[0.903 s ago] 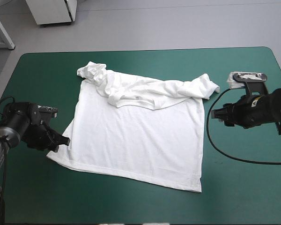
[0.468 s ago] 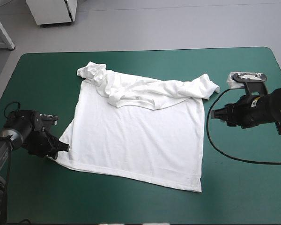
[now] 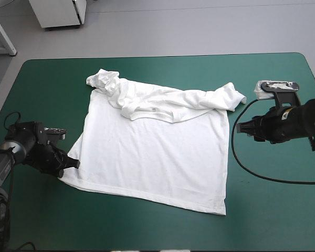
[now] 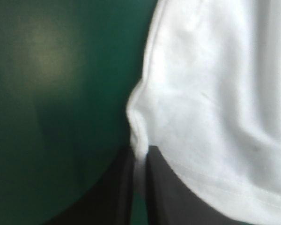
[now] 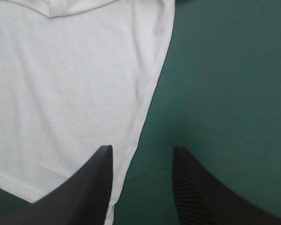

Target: Fold the cloth

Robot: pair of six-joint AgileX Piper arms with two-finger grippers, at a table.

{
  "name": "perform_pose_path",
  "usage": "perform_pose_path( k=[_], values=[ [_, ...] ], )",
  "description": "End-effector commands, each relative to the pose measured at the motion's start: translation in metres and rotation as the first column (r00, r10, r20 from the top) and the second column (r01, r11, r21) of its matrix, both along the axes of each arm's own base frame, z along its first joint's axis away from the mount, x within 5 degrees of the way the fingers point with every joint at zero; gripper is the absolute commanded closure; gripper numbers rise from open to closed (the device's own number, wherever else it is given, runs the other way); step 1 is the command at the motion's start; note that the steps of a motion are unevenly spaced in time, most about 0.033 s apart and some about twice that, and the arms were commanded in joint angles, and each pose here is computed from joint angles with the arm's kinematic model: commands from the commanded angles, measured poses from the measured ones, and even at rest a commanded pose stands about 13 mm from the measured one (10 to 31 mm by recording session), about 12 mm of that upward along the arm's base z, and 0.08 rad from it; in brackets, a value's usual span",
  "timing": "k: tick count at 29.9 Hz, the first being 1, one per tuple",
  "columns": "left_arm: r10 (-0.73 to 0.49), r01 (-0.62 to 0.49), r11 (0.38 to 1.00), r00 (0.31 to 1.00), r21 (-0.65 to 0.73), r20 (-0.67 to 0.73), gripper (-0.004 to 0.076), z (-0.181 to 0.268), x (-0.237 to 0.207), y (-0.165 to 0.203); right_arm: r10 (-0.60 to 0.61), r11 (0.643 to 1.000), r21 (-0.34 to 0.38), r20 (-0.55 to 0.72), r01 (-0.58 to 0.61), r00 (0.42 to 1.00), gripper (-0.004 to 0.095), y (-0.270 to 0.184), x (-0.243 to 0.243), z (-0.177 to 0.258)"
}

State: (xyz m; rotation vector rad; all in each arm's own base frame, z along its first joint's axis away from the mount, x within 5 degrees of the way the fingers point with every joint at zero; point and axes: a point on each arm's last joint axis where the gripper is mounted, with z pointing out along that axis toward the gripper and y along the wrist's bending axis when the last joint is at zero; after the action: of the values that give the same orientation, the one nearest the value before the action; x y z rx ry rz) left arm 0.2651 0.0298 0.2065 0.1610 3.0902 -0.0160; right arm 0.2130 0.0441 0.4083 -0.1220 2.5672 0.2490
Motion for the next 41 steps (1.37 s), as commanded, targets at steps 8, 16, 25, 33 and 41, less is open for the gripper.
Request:
perform_pose_path(
  k=[8,16,25,33,41],
  values=[
    [-0.013,0.014,1.0,0.997,-0.007,0.071,0.0746,0.0,0.008,0.0,0.088,0.996,0.026,-0.029,-0.087,0.996,0.052,0.011,-0.018,-0.014],
    [-0.001,0.003,1.0,0.997,-0.024,0.083,0.0746,0.001,0.009,-0.002,0.164,0.986,0.032,-0.143,-0.161,0.976,0.052,0.042,-0.038,-0.075],
    [0.015,-0.01,0.998,0.996,-0.063,0.088,0.0746,0.001,0.009,-0.005,0.12,0.991,-0.04,-0.164,-0.128,0.979,0.052,0.085,-0.059,-0.104],
    [0.022,-0.015,0.997,0.995,-0.076,0.096,0.0746,0.001,0.01,-0.006,0.067,0.988,-0.118,-0.238,-0.098,0.969,0.052,0.116,-0.059,-0.13],
    [0.021,-0.011,0.995,0.995,-0.098,0.1,0.0746,0.002,0.01,-0.008,0.017,0.98,-0.186,-0.274,-0.071,0.962,0.0521,0.11,-0.061,-0.148]
  ],
)
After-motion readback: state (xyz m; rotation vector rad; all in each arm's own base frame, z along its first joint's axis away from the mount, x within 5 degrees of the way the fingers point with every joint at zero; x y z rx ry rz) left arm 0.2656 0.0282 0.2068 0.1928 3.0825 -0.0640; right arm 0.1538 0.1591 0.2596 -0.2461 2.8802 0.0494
